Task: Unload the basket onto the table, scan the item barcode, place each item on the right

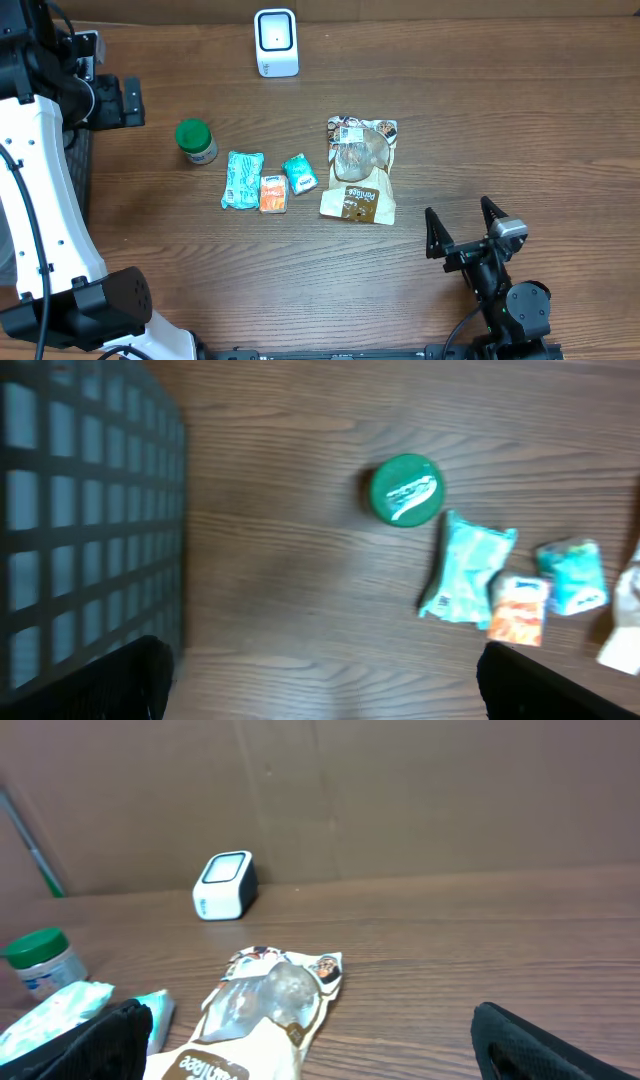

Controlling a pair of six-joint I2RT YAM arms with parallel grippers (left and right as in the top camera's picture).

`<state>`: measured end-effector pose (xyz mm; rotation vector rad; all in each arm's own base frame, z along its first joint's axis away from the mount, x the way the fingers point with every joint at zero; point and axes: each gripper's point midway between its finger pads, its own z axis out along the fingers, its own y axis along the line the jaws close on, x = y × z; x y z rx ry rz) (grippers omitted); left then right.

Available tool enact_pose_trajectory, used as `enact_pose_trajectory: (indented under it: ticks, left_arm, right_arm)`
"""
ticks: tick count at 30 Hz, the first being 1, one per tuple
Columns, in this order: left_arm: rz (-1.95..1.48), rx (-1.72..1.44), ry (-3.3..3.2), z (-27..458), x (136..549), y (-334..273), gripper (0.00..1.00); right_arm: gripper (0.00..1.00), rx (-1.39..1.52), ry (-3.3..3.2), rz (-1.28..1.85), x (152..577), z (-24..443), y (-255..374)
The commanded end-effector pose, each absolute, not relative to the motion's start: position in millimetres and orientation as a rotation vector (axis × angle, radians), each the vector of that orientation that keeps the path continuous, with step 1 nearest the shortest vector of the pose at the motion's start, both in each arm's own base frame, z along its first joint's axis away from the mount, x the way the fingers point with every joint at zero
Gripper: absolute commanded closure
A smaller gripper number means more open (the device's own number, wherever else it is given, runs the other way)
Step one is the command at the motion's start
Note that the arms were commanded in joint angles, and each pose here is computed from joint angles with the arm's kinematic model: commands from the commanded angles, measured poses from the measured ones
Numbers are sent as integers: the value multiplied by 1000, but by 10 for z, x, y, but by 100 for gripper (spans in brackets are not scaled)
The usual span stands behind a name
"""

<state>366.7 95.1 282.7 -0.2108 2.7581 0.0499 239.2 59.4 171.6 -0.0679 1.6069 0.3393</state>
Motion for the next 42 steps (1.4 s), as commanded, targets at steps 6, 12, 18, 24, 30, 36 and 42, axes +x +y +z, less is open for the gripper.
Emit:
enact_pose_trajectory:
  ticks: [6, 12, 18, 24, 30, 36, 42]
  left_arm:
    - [148, -200, 2781, 2780, 3659, 1068, 0]
    - [-29, -244, 2788, 2759, 3643, 860, 0]
    - [-404, -103, 2675, 2901, 3829, 394, 22]
    - [-523, 34, 2646, 2960, 3861, 28, 84]
    - [-589, 177, 2631, 2998, 3919, -641, 96]
    - [-580, 233, 2615, 2970, 3982, -1184, 96]
    - [-651, 305, 2611, 2727, 3996, -1741, 96]
  right_arm:
    - [0, -165, 1603, 444, 2292, 1902, 793]
    - [0, -165, 1682, 445, 2276, 2250, 797]
    - [0, -179, 1846, 463, 2414, 2736, 872]
    - [0, -231, 2061, 564, 2638, 2916, 1096]
    - [0, -209, 2305, 584, 2907, 2888, 1179]
    - [0, -103, 2489, 553, 3077, 2672, 1014]
    - [0, 173, 2535, 585, 3219, 2524, 614]
